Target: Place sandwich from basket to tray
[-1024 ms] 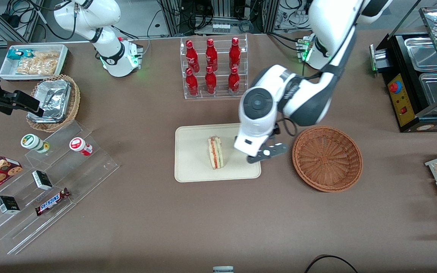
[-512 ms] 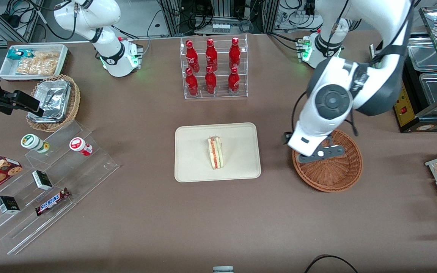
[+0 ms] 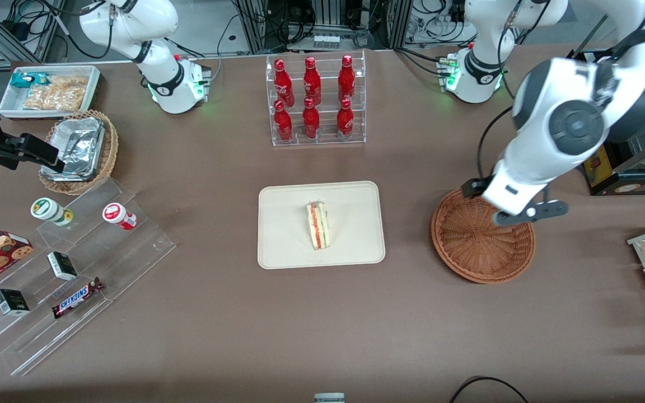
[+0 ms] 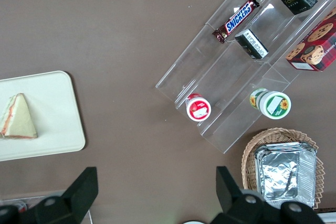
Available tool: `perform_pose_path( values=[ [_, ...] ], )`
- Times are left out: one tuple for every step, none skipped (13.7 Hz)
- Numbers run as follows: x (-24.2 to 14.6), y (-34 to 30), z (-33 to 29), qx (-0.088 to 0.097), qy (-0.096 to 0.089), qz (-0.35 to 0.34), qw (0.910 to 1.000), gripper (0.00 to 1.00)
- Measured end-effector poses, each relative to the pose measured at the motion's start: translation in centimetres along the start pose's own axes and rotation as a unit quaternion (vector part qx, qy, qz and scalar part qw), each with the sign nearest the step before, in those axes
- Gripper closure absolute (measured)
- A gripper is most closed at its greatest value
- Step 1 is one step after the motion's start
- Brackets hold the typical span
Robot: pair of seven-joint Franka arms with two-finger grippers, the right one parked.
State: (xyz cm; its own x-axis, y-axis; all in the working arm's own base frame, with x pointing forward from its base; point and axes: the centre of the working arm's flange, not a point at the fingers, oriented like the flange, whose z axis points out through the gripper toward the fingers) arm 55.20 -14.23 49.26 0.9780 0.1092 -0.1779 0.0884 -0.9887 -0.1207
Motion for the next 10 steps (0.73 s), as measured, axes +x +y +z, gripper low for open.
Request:
perform_pose_path(
  values=[
    [-0.5, -1.6, -0.9, 0.0, -0.005, 0.014, 0.9999, 0.0],
    [-1.0, -2.9, -1.9, -0.002, -0.002, 0.027, 0.9996, 0.0],
    [-1.4, -3.7, -2.8, -0.003, 0.004, 0.036, 0.9993, 0.0],
    [-1.8, -4.3, -3.6, -0.005, 0.011, 0.039, 0.9992, 0.0],
    [-2.2, -4.9, -4.3, -0.005, 0.017, 0.038, 0.9991, 0.0],
    [-2.6, -5.4, -5.0, -0.006, 0.021, 0.039, 0.999, 0.0],
    [-3.0, -6.1, -5.7, -0.006, 0.023, 0.043, 0.9988, 0.0],
    [-3.3, -6.9, -6.3, -0.006, 0.023, 0.048, 0.9985, 0.0],
    [-3.5, -7.8, -6.9, -0.008, 0.024, 0.051, 0.9984, 0.0],
    [-3.5, -8.7, -7.3, -0.014, 0.025, 0.05, 0.9983, 0.0]
  ],
)
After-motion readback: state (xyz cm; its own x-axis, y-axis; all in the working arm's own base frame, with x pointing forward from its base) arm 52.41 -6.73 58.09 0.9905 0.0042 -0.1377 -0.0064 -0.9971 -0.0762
